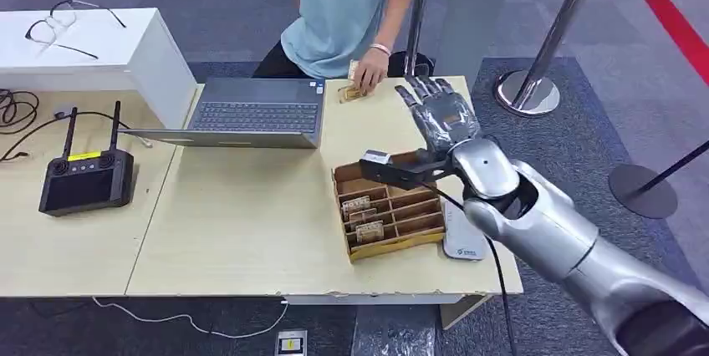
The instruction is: Pass the card to the sensor for recognition and then transmit it.
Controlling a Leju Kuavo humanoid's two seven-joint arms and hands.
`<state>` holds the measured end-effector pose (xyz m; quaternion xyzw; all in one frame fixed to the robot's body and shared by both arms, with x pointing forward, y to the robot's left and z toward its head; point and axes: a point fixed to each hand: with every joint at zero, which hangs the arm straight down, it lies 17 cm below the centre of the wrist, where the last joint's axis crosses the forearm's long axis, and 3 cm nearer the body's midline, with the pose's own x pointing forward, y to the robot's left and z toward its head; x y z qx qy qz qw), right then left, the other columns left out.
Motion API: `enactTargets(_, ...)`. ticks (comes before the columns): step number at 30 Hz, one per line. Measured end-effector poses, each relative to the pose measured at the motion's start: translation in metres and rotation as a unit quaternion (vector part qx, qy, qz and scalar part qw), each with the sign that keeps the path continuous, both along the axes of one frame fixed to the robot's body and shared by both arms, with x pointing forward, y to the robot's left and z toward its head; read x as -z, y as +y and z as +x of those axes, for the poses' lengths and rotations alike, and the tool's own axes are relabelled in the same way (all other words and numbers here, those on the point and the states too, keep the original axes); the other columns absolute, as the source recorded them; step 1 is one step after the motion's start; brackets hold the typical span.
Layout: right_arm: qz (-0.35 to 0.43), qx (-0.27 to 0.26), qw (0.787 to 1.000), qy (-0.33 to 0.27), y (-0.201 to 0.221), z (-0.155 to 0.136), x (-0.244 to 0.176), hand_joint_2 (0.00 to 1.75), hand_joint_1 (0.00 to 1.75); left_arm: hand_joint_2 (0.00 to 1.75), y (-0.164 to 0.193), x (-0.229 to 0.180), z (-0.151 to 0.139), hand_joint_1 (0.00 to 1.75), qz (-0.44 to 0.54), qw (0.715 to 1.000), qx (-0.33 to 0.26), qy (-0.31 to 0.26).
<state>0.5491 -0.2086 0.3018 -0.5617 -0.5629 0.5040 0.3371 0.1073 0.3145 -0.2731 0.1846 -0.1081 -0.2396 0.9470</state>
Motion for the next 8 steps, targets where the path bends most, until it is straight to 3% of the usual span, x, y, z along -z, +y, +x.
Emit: enactTargets(8,0.001,0.034,0.999,-0.030,-0.035,-0.008,-0.036,1.75,0.00,0.00,-0.002,0.000,-0.003,0.00,-0.002,1.000,-0.004,-0.001)
